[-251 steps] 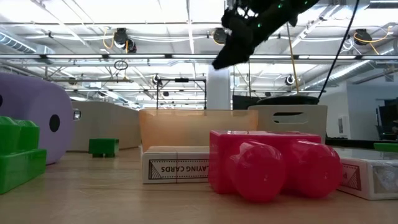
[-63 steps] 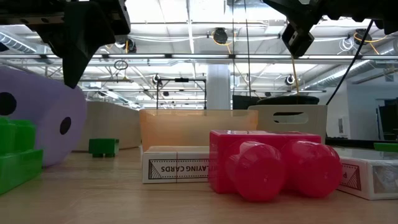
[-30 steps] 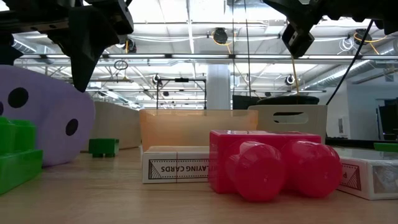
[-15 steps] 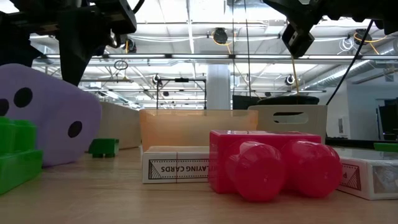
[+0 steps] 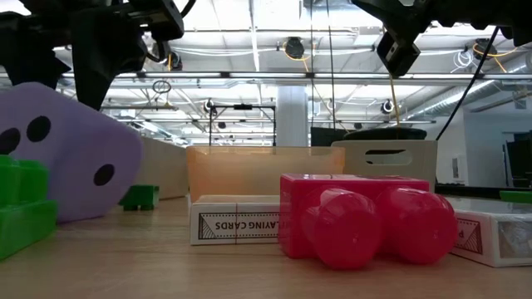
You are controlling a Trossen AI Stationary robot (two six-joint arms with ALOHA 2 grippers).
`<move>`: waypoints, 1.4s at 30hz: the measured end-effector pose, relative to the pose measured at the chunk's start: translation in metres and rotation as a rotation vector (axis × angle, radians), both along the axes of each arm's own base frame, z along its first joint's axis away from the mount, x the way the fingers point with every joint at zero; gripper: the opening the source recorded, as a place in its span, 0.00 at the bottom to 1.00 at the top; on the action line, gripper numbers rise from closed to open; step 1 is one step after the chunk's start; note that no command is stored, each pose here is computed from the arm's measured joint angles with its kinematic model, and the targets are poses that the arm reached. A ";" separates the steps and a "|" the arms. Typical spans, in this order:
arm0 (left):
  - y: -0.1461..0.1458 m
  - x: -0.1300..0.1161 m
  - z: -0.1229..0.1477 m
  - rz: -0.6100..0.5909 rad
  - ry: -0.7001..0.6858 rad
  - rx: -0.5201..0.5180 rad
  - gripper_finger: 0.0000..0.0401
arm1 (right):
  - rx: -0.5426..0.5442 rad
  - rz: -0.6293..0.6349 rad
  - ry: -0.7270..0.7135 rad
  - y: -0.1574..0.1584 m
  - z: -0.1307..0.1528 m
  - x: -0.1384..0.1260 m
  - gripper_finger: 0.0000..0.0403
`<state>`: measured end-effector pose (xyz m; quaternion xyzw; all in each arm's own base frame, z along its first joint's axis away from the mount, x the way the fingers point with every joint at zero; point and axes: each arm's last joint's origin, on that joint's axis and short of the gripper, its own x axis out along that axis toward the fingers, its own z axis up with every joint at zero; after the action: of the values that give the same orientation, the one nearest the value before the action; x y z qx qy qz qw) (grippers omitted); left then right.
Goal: Pick & Place Toys
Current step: Put the purple dice into the left gray bin
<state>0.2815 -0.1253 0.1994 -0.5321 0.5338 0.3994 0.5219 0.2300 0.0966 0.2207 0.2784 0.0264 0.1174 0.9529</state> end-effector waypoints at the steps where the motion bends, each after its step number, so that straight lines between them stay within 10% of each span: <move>1: 0.001 -0.001 0.001 0.001 0.000 0.006 0.44 | 0.000 0.000 0.000 0.000 0.000 0.000 0.40; 42: 0.009 -0.009 0.038 -0.017 0.010 0.073 0.27 | -0.003 0.000 0.005 0.000 -0.001 0.000 0.40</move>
<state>0.2725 -0.1162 0.2370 -0.5060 0.5260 0.4169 0.5418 0.2299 0.0967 0.2201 0.2774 0.0291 0.1164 0.9532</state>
